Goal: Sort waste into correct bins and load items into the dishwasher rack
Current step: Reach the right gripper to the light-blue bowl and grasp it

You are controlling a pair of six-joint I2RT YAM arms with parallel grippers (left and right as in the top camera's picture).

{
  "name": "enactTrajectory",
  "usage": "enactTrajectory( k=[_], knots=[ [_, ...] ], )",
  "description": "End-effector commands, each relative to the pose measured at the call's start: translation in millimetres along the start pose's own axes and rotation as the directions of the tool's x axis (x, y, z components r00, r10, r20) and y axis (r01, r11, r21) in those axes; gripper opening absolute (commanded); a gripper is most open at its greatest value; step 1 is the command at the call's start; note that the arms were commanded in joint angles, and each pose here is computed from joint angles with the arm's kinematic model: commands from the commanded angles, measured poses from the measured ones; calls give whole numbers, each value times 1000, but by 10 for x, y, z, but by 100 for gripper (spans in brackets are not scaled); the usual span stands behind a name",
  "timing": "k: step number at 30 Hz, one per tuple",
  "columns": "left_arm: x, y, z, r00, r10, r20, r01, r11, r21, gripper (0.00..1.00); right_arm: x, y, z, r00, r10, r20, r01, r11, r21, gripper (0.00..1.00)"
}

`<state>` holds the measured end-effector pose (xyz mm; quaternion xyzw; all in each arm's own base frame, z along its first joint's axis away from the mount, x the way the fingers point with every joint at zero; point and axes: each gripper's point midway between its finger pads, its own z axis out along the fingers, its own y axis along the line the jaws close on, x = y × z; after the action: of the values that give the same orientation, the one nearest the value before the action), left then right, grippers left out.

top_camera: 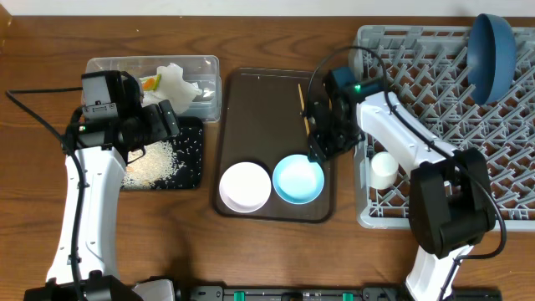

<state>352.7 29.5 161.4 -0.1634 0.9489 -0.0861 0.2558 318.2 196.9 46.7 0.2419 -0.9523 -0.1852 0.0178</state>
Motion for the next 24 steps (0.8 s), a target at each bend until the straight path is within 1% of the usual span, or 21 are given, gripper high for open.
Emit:
enactTrajectory(
  k=[1,4,8,10,14,18,20,22,24],
  knots=[
    [-21,24,-2,1000,11,4,-11,1000,-10,93,121,130,167,999,-14,-42,13,1000,-23,30],
    [-21,24,-2,1000,11,4,-11,1000,-10,93,156,126,216,999,-14,-48,13,1000,-24,24],
    [-21,24,-2,1000,11,4,-11,1000,-10,93,161,99,219,999,-5,-50,5,1000,-11,6],
    [-21,24,-2,1000,11,4,-11,1000,-10,93,163,68,218,999,-5,-50,5,1000,5,1],
    [-21,24,-2,1000,11,4,-11,1000,-10,93,129,70,183,999,2,-40,-1,1000,7,1],
    [-21,24,-2,1000,11,4,-11,1000,-10,93,-54,45,-38,999,4,33,-5,999,35,1],
    [-21,24,-2,1000,11,4,-11,1000,-10,93,-172,-53,-283,996,19,90,-29,994,109,1],
    [-21,24,-2,1000,11,4,-11,1000,-10,93,-297,-140,-625,986,22,165,-53,981,184,1],
    [-21,24,-2,1000,11,4,-11,1000,-10,93,-420,-246,-1037,962,43,268,-119,954,276,1]
  ],
)
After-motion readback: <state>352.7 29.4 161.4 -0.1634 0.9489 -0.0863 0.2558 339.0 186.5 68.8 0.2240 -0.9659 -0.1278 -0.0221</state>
